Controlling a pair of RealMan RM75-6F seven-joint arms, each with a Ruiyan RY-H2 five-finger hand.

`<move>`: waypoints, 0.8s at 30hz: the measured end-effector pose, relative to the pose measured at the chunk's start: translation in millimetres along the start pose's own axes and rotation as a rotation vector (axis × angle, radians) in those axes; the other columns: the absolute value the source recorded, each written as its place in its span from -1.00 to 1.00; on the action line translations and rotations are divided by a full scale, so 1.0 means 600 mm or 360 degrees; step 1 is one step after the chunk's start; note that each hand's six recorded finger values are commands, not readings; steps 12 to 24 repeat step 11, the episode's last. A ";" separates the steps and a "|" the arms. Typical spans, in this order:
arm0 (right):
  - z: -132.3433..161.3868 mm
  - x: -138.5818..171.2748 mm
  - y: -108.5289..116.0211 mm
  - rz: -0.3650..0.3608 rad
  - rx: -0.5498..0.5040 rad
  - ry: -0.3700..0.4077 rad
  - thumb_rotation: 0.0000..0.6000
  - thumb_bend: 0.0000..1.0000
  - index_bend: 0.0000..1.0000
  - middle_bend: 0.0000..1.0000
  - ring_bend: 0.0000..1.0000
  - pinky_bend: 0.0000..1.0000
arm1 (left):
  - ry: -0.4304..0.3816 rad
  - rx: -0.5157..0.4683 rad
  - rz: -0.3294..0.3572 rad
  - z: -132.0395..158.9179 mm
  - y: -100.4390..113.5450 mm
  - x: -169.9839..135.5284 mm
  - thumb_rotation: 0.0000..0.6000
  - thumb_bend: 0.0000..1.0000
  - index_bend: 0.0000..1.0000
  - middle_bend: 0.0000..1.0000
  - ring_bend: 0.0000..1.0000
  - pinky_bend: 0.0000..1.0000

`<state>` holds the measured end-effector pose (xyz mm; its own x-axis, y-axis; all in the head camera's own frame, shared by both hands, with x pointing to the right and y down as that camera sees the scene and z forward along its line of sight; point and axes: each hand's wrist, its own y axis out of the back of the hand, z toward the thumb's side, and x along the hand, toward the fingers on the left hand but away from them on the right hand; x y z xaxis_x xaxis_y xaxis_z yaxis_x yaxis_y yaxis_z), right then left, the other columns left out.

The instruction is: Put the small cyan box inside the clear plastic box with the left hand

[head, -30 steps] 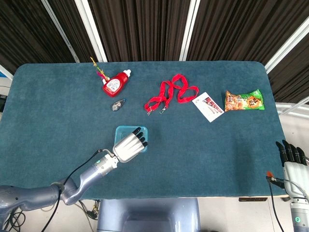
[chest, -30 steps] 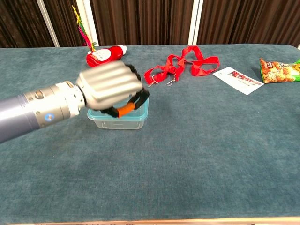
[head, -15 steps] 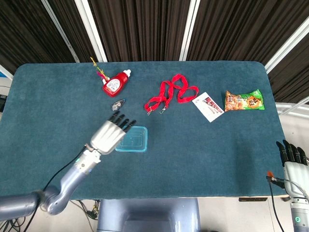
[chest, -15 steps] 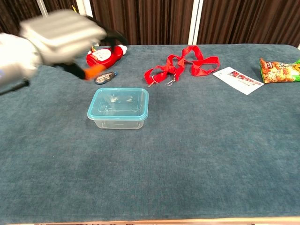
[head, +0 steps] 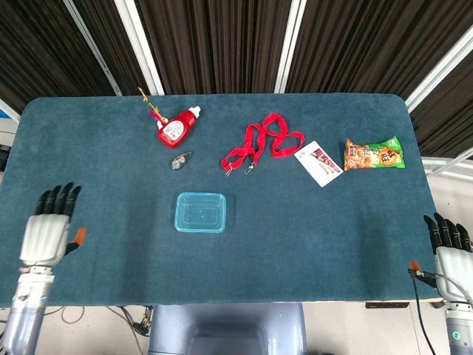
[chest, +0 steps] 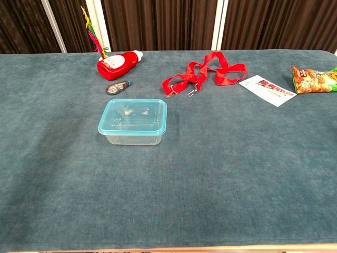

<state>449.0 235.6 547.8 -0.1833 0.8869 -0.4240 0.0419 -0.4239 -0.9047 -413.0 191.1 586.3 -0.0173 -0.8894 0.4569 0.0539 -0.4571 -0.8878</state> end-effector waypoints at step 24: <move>0.006 0.000 0.005 -0.0027 0.0006 0.0060 1.00 -0.39 -0.92 -0.91 -0.93 -1.00 | 0.0093 -0.0057 -0.0066 -0.058 -0.025 -0.043 1.00 -0.40 -1.00 -1.00 -1.00 -0.96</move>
